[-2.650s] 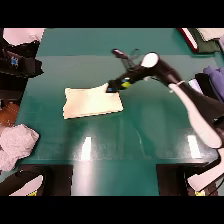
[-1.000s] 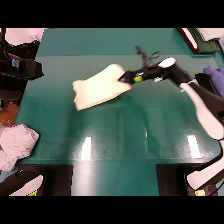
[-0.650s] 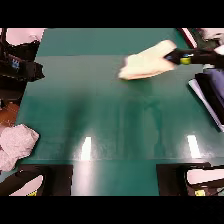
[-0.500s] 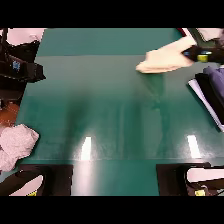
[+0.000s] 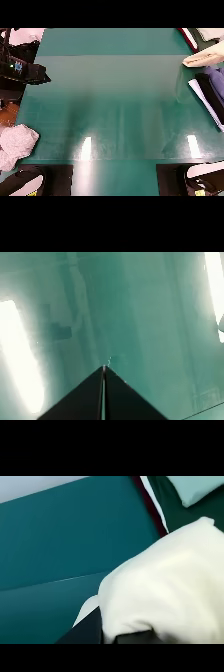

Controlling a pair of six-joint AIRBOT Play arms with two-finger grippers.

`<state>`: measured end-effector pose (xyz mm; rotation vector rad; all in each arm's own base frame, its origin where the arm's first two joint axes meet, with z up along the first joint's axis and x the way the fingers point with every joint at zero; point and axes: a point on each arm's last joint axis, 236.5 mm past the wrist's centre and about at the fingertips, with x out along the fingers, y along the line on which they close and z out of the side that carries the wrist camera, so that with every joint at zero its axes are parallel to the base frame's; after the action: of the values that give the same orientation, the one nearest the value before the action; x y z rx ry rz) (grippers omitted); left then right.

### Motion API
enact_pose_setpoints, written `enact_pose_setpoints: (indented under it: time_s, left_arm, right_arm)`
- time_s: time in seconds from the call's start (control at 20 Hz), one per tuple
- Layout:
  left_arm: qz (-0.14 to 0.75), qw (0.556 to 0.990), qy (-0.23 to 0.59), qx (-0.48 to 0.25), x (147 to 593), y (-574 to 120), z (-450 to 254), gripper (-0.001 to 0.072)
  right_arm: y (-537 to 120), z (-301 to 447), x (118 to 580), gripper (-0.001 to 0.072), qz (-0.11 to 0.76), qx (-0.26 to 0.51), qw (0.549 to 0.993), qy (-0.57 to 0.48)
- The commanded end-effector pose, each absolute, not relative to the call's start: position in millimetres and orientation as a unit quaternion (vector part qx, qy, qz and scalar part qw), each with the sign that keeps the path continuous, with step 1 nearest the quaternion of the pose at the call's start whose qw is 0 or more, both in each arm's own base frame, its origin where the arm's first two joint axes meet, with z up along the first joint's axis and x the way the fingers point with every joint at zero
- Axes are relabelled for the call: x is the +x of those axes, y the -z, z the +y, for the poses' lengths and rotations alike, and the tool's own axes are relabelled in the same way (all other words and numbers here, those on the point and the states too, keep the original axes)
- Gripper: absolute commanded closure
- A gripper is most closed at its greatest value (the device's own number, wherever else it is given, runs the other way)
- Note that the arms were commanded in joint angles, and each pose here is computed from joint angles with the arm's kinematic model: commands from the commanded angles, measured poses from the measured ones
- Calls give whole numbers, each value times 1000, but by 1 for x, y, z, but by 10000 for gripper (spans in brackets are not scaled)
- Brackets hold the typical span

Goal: Fold the shirts.

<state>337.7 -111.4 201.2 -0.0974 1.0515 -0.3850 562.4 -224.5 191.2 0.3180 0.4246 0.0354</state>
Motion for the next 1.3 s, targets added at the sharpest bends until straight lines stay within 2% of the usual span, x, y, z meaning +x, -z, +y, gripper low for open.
enact_pose_setpoints:
  time_s: [0.0, 0.25, 0.55, 0.95, 1.0, 1.1, 1.25]
  left_arm:
    - [502, 843, 183, -61, 336, -202, -115, 679]
    - [499, 845, 182, -61, 337, -202, -115, 679]
    - [498, 846, 183, -61, 338, -203, -115, 679]
    - [499, 845, 183, -60, 337, -202, -115, 679]
    - [500, 844, 183, -60, 337, -202, -115, 679]
    - [501, 844, 183, -60, 337, -202, -115, 679]
    - [497, 846, 182, -61, 339, -203, -115, 679]
  right_arm:
    - [-224, -245, 557, 703, 186, 129, 974, -14]
    - [-240, -258, 515, 702, 190, 133, 973, 12]
    - [-227, -282, 448, 701, 250, 148, 953, 85]
    - [-126, -319, 327, 697, 410, 260, 837, 251]
    - [-116, -319, 316, 669, 421, 280, 823, 258]
    - [-102, -321, 294, 255, 438, 310, 800, 268]
    - [-95, -318, 266, 239, 454, 358, 769, 274]
